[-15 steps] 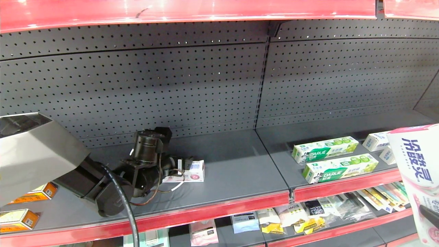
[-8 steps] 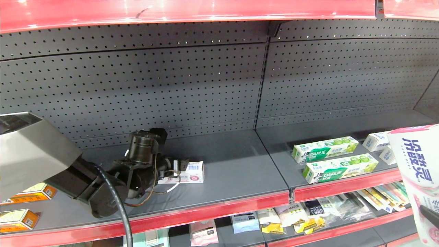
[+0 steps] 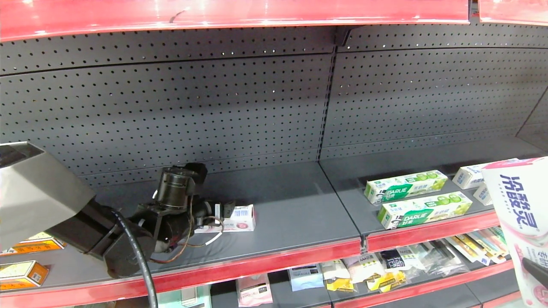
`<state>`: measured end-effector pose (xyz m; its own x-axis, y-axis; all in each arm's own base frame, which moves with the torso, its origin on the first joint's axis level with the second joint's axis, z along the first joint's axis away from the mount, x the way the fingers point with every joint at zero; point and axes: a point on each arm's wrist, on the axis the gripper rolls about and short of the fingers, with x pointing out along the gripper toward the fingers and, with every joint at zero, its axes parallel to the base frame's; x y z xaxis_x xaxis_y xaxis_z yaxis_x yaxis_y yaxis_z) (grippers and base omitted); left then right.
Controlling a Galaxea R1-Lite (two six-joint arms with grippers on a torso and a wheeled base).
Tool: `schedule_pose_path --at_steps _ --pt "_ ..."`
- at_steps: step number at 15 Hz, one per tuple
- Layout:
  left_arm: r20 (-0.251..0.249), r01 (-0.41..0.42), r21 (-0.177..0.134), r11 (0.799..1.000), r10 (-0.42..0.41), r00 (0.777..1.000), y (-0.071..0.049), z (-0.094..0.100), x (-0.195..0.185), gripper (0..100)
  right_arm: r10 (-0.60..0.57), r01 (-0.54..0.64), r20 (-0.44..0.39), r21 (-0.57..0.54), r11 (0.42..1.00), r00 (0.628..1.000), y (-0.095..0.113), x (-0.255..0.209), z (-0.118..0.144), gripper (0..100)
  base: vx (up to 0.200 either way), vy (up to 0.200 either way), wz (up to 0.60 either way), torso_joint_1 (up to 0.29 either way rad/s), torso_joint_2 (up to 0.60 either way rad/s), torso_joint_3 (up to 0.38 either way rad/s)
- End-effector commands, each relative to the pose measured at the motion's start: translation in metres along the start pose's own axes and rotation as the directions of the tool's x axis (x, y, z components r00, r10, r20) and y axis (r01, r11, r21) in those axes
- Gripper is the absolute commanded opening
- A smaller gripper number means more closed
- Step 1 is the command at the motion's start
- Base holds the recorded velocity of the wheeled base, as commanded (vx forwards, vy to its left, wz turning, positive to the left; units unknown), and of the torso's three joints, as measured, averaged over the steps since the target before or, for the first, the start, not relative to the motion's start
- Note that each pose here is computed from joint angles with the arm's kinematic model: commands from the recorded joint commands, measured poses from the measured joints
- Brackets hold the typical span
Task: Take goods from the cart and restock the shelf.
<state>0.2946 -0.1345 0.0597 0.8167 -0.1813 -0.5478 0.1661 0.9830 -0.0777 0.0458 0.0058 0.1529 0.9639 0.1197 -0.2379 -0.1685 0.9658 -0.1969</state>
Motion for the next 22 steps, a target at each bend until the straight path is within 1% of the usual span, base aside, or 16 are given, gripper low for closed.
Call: schedule_pose_path --at_steps 1,3,6,7,9,10,15,18,19,22 --pt "-0.015 -0.001 0.002 1.0 0.001 1.0 0.002 -0.004 -0.005 100 0.001 -0.001 0.0 -0.001 1.0 1.0 0.0 0.0 0.0 0 0.0 0.0 0.0 0.0 0.0 0.0" --pt "-0.02 0.001 0.003 1.0 -0.001 1.0 0.003 -0.005 -0.007 100 0.001 -0.001 0.0 -0.001 1.0 1.0 0.0 0.0 0.0 0 0.0 0.0 0.0 0.0 0.0 0.0" --pt "-0.013 0.004 0.003 1.0 -0.004 1.0 0.002 -0.003 -0.01 100 0.0 0.0 0.001 -0.001 1.0 1.0 0.0 0.0 0.0 0 0.0 0.0 0.0 0.0 0.0 0.0" --pt "-0.017 0.003 0.003 1.0 -0.003 1.0 0.003 -0.003 -0.012 100 0.001 -0.001 0.0 -0.001 1.0 1.0 0.0 0.0 0.0 0 0.0 0.0 0.0 0.0 0.0 0.0" --pt "-0.043 0.007 0.008 1.0 -0.007 0.999 0.004 -0.001 -0.021 100 0.003 -0.003 -0.002 -0.001 1.0 1.0 0.0 0.0 0.0 0 0.0 0.0 0.0 0.0 0.0 0.0" --pt "-0.045 0.013 0.008 1.0 -0.013 0.999 0.004 -0.002 -0.024 100 0.003 -0.003 -0.003 -0.001 1.0 1.0 0.0 0.001 0.0 0 0.0 0.0 0.0 0.0 0.0 0.0" --pt "-0.071 0.011 0.012 1.0 -0.01 0.997 0.006 -0.011 -0.031 100 0.013 -0.013 0.002 -0.001 1.0 1.0 0.0 0.0 0.0 0 0.0 0.0 0.0 0.0 0.0 0.0" --pt "-0.075 0.01 -0.004 1.0 -0.011 0.997 0.007 -0.013 -0.036 100 0.015 -0.015 0.001 -0.001 1.0 1.0 0.0 0.0 0.0 0 0.0 0.0 0.0 0.0 0.0 0.0" --pt "-0.086 0.008 -0.005 1.0 -0.008 0.996 0.008 -0.017 -0.038 100 0.015 -0.015 -0.004 -0.001 1.0 1.0 0.001 0.001 -0.001 0 0.0 0.0 0.0 0.0 0.0 0.0" --pt "-0.091 0.006 -0.005 1.0 -0.007 0.996 0.01 -0.019 -0.041 100 0.019 -0.019 -0.012 -0.001 1.0 1.0 0.001 0.001 -0.004 0 0.0 0.0 0.0 0.0 0.0 0.0"
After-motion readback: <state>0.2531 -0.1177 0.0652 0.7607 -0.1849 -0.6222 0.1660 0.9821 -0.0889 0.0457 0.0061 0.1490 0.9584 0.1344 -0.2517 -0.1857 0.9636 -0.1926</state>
